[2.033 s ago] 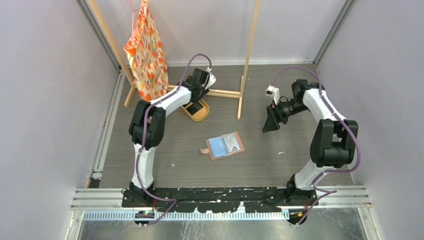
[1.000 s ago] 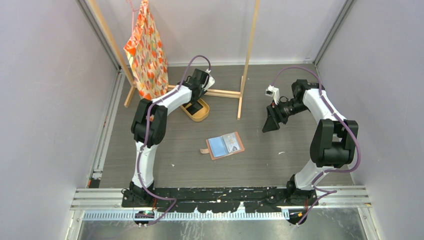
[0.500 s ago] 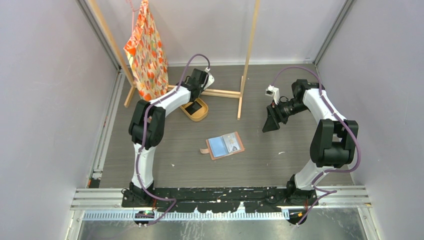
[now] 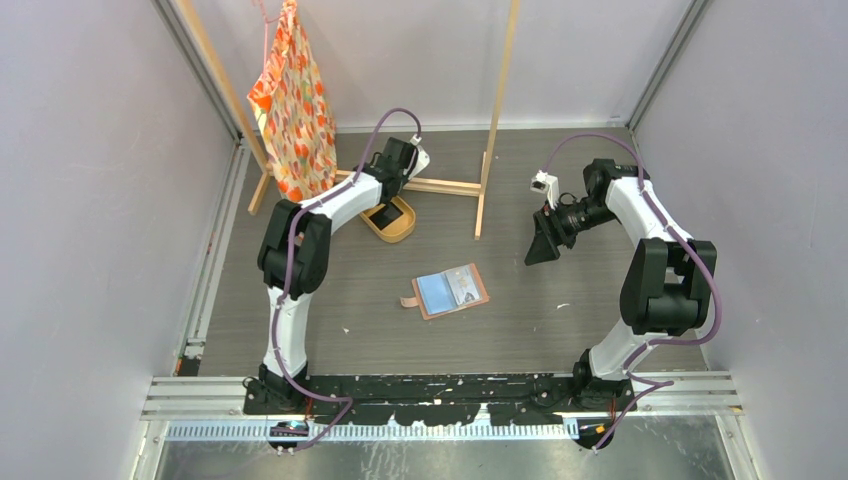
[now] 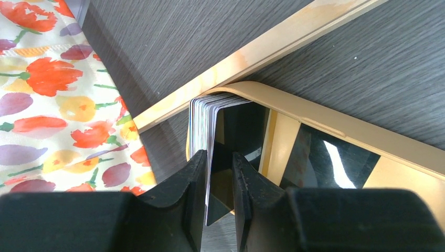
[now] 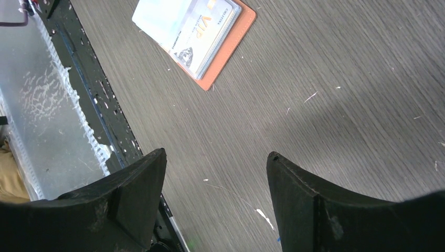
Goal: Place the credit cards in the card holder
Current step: Pick up the credit card from the storage box.
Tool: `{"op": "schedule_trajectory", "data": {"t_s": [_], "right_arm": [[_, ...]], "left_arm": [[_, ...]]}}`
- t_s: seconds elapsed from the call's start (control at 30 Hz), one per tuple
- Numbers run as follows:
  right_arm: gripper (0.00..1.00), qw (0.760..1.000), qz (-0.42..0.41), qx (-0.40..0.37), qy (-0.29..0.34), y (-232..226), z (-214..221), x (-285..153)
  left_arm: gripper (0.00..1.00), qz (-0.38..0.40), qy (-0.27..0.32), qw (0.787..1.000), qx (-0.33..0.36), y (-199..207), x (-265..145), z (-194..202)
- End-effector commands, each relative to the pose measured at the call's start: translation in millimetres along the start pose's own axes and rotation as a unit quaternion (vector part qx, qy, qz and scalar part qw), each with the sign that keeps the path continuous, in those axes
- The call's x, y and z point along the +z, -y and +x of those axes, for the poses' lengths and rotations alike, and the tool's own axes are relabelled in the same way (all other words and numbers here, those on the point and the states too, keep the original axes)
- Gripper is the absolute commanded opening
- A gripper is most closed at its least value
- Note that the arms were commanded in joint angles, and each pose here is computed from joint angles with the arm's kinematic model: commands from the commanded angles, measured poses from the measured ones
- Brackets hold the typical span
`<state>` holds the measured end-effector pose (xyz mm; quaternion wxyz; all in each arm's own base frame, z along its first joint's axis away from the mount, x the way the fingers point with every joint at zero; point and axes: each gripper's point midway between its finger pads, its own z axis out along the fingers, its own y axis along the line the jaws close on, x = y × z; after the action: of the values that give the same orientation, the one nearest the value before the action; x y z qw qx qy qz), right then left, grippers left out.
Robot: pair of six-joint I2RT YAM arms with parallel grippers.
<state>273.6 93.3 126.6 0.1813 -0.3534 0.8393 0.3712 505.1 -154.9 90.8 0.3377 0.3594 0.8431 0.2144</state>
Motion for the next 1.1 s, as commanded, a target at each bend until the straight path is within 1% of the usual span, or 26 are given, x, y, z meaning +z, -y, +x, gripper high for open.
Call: {"op": "schedule_trajectory", "data": {"t_s": [0.0, 0.5, 0.67, 1.07], "right_arm": [[0.74, 1.0, -0.005, -0.018, 0.015, -2.2, -11.8, -4.4], [0.74, 1.0, -0.007, -0.019, 0.015, -3.3, -11.7, -4.6], [0.74, 1.0, -0.007, -0.019, 0.015, -3.5, -11.6, -4.6], [0.74, 1.0, -0.012, -0.019, 0.014, -4.3, -11.7, -4.5]], "left_arm": [[0.25, -0.05, 0.04, 0.998, -0.025, -36.7, -21.7, -21.9], [0.25, -0.06, 0.045, 0.997, -0.023, -38.9, -25.2, -24.4], [0.21, -0.061, 0.045, 0.997, -0.023, -38.8, -25.1, -24.6], [0.21, -0.068, 0.049, 0.996, -0.021, -39.9, -28.3, -26.5]]}}
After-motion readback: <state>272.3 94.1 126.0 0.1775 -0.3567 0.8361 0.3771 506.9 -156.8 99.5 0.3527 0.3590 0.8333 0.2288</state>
